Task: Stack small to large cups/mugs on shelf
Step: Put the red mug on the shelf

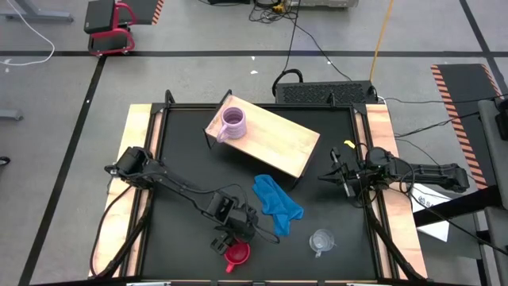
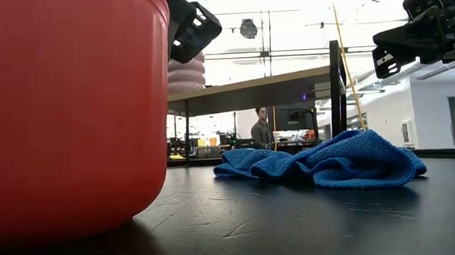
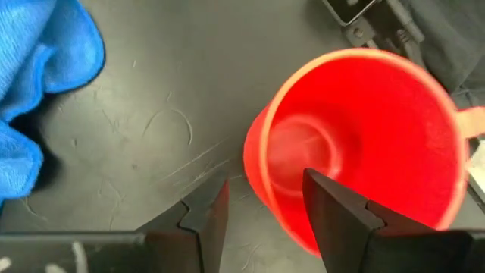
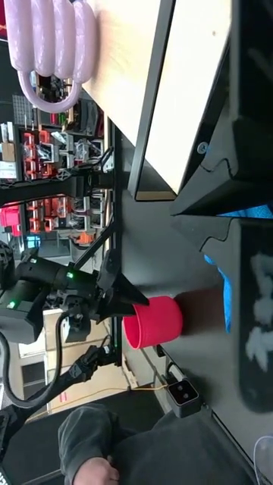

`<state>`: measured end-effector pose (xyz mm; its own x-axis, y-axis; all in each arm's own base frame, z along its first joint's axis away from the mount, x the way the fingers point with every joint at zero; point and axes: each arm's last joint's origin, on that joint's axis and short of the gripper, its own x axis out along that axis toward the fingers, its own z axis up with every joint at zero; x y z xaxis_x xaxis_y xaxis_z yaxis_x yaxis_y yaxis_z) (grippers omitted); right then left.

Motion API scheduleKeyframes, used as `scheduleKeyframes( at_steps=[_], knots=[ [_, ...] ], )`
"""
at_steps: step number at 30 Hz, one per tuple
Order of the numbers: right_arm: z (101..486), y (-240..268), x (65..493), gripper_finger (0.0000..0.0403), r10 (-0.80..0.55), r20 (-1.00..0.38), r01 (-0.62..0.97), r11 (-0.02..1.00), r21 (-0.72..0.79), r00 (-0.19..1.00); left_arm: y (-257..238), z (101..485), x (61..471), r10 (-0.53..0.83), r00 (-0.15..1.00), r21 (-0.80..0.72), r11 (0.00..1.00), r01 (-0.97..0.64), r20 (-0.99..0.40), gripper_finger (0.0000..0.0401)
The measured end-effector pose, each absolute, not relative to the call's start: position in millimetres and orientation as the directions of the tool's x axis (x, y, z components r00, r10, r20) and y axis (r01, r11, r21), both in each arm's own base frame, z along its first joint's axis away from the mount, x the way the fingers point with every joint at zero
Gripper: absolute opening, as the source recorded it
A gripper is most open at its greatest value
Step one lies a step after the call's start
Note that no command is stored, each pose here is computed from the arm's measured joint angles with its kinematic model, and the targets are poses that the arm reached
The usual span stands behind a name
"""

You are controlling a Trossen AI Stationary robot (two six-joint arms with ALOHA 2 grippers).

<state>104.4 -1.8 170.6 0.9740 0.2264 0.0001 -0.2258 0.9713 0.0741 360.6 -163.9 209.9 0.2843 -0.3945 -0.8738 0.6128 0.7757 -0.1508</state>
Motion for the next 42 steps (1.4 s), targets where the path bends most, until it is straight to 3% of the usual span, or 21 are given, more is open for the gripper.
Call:
scheduleKeyframes(
  at_steps=[5,10,12,27,42],
  knots=[
    [170.6,-1.8,104.4,0.0,0.226,0.0,-0.226,0.971,0.074,0.974,-165.6,211.0,360.7,-0.408,0.289,-0.148,0.761,0.631,-0.866,0.0148],
    [170.6,-1.8,104.4,0.0,0.226,0.0,-0.226,0.971,0.073,0.974,-169.6,210.9,357.9,-0.438,0.26,-0.171,0.728,0.664,-0.86,0.004],
    [170.6,-1.8,104.4,0.0,0.226,0.0,-0.225,0.972,0.072,0.974,-170.3,211.1,358.2,-0.448,0.261,-0.179,0.727,0.663,-0.855,0.0013],
    [170.6,-1.8,104.4,0.0,0.226,0.0,-0.225,0.972,0.071,0.974,-173.7,213.2,357.4,-0.402,0.304,-0.098,0.726,0.681,-0.864,0.0006],
    [170.6,-1.8,104.4,0.0,0.226,0.0,-0.226,0.972,0.071,0.974,-150.4,275.0,329.8,-0.254,0.465,0.106,0.778,0.62,-0.848,0.0005]
  ],
)
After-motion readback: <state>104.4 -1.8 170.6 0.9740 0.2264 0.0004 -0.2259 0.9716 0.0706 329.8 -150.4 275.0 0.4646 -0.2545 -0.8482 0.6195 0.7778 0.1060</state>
